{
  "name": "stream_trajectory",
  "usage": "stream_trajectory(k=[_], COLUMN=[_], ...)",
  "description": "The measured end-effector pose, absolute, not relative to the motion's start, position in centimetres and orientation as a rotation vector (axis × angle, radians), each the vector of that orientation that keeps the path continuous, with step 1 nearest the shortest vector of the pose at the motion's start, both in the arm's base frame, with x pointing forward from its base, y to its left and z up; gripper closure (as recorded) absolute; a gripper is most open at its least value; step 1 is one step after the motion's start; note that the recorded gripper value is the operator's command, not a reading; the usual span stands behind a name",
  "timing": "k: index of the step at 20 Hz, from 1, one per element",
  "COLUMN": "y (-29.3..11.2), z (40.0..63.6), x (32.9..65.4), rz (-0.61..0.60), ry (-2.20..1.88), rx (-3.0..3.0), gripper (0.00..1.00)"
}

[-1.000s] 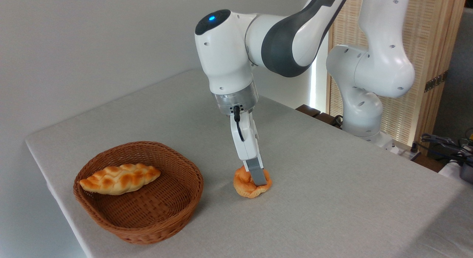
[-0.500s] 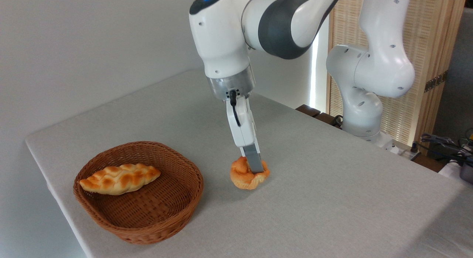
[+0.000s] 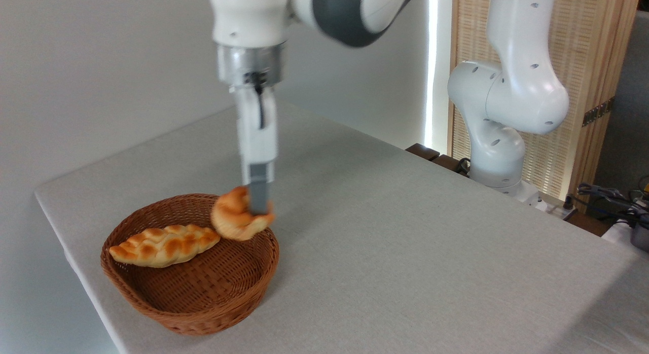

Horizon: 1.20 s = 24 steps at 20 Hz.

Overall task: Put bread into the basket
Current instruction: 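Lift the bun and carry it over the wicker basket, lowering it inside, then open the gripper to release the bun and raise it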

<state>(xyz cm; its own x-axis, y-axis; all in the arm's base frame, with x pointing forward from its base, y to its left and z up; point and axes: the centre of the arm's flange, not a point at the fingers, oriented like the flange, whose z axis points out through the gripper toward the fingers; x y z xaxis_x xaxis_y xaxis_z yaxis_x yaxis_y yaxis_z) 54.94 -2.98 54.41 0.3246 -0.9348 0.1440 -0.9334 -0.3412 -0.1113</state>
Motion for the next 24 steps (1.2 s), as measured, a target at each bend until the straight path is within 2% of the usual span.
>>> stream_trajectory(k=[1,3,6,7,8,19,24], y=[-4.0,-6.3,-7.7,-7.9,-8.2,-8.4,-8.2], z=[53.6,51.6,48.7,48.1,47.6,47.8,50.1], x=[56.0,57.7,58.8,58.9,59.0,59.5,59.5], rz=[-0.308,-0.327,-0.29,-0.277,-0.268,-0.293,-0.351], ry=[1.78,1.778,1.807,1.816,1.823,1.82,1.703], rx=[-2.551,-2.546,-2.55,-2.553,-2.553,-2.542,-2.602], gripper=[0.55,0.26,0.11,0.03,0.0,0.0,0.0])
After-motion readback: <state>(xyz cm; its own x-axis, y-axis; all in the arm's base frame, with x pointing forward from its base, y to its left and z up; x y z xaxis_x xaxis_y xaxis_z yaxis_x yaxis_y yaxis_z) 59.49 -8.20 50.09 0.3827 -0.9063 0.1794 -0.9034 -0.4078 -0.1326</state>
